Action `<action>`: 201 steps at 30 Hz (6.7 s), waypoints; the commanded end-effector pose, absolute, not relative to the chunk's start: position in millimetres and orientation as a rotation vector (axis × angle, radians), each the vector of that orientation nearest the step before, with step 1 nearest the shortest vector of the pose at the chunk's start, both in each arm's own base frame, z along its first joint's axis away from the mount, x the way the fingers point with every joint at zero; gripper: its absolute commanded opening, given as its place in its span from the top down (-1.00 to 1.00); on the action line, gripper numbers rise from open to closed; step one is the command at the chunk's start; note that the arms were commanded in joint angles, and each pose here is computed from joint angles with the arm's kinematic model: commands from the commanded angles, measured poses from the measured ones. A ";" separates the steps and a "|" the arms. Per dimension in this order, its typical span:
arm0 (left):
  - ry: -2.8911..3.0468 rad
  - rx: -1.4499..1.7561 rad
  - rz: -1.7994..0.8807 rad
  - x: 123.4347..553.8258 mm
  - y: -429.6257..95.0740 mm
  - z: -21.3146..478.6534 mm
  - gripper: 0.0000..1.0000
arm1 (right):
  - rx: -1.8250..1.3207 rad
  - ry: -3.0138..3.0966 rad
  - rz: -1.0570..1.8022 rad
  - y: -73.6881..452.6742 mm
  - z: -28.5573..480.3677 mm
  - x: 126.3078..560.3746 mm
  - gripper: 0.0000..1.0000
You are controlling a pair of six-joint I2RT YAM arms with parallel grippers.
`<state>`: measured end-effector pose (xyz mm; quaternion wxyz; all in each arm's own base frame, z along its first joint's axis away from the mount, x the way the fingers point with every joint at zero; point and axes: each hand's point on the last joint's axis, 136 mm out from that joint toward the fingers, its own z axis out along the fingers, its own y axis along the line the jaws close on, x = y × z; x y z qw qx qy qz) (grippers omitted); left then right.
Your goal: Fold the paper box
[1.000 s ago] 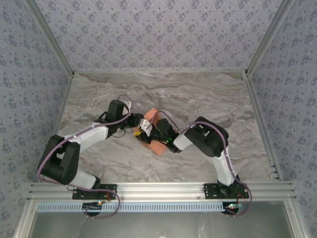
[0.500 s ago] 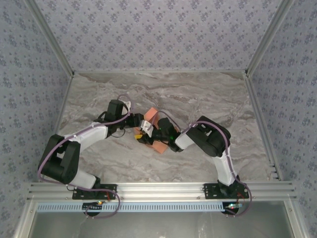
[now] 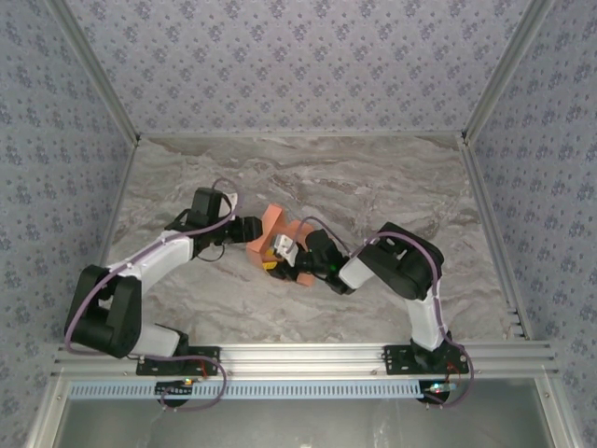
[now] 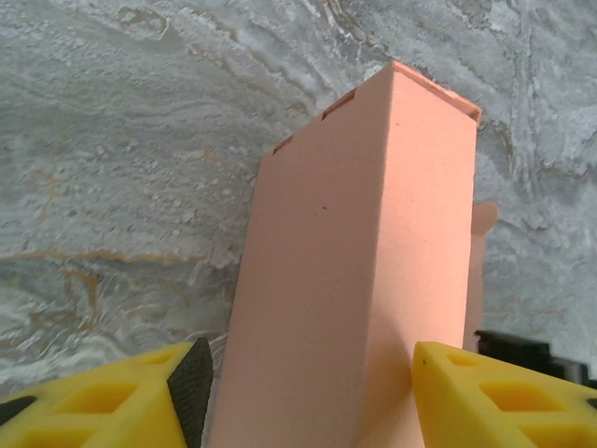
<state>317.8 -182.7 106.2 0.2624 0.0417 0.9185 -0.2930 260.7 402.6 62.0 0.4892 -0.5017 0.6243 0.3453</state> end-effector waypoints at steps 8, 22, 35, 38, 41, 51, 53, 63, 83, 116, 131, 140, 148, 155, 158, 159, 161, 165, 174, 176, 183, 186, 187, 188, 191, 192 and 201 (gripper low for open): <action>2.547 0.104 -0.721 291.1 -165.1 92.6 -0.14 | -1.200 1.357 0.855 431.4 107.5 249.9 0.25; 2.565 -0.080 -0.768 289.6 -163.4 71.4 0.14 | -1.207 1.331 0.937 462.5 104.7 236.8 0.15; 2.605 -0.241 -0.823 280.4 -162.7 52.3 0.22 | -1.034 1.333 0.902 476.6 117.9 257.1 0.13; 2.603 -0.255 -0.853 279.6 -165.5 50.0 0.22 | -1.097 1.308 0.932 482.5 114.7 249.1 0.24; 2.601 -0.246 -0.873 280.1 -168.2 50.6 0.22 | -1.225 1.279 0.955 490.1 100.6 234.3 0.47; 2.609 -0.215 -0.918 278.8 -176.4 51.0 0.21 | -1.335 1.372 1.010 479.2 52.6 242.6 0.52; 2.608 -0.208 -0.919 278.8 -177.1 51.3 0.20 | -1.329 1.391 0.999 472.3 50.2 247.6 0.47; 2.575 -0.064 -0.774 297.8 -170.6 69.2 0.10 | -1.288 1.430 0.919 436.2 65.1 243.8 0.18; 2.491 0.262 -0.677 325.3 -185.8 125.9 -0.87 | -0.843 1.839 0.683 320.4 116.5 260.0 0.11; 2.589 -0.028 -0.863 343.9 -191.7 102.4 0.03 | 0.324 2.510 1.249 269.5 85.6 302.6 -0.01; 2.570 -0.041 -0.890 336.3 -191.1 102.6 0.04 | 0.184 2.562 1.202 287.0 89.9 323.6 -0.03; 2.607 -0.040 -0.774 334.2 -184.9 95.8 0.05 | 0.206 2.484 1.157 255.5 118.4 324.9 -0.08; 2.610 -0.050 -0.786 333.5 -188.7 91.6 0.06 | 0.221 2.531 1.095 249.9 115.1 325.1 -0.09; 2.611 -0.052 -0.795 331.5 -189.5 91.7 0.06 | 0.221 2.594 1.067 259.5 92.0 327.9 -0.08; 2.607 -0.051 -0.803 331.4 -190.2 93.1 0.05 | 0.178 2.593 1.128 272.8 93.7 328.1 -0.06; 2.605 -0.052 -0.809 331.7 -190.9 93.2 0.04 | 0.157 2.595 1.149 278.5 94.5 328.2 -0.02; 2.602 -0.058 -0.822 331.7 -192.1 93.2 0.02 | 0.114 2.599 1.171 287.8 94.2 329.0 0.27; 2.579 -0.072 -0.856 333.1 -195.1 98.9 -0.11 | 0.045 2.636 1.072 284.1 89.7 333.4 0.67; 2.430 -0.079 -0.889 328.4 -183.5 153.2 -0.80 | -0.527 2.579 0.516 243.1 142.4 341.2 0.97; 2.384 -0.089 -0.887 326.2 -175.5 168.7 -0.90 | -0.706 2.525 0.413 234.8 154.3 339.0 0.98; 2.270 -0.155 -0.862 319.8 -144.3 192.6 -0.98 | -1.306 2.182 -0.009 213.9 188.1 336.0 0.98; 2.240 -0.115 -0.891 320.3 -148.3 184.4 -0.97 | -1.511 2.024 -0.163 216.5 195.2 340.0 0.96; 2.225 -0.116 -0.903 322.2 -149.6 179.9 -0.91 | -1.585 1.973 -0.196 219.4 196.0 340.4 0.91; 2.214 -0.128 -0.913 324.1 -150.3 174.3 -0.84 | -1.648 1.935 -0.224 221.6 194.3 340.2 0.90; 2.163 -0.089 -0.951 327.8 -161.0 163.8 -0.76 | -1.785 1.837 -0.283 228.9 188.6 345.2 0.77; 2.145 -0.044 -0.951 326.7 -168.1 161.7 -0.74 | -1.810 1.824 -0.297 231.0 185.7 348.6 0.59; 2.081 0.309 -0.778 315.7 -222.2 147.8 -0.63 | -1.369 1.847 0.027 242.5 247.9 340.7 0.16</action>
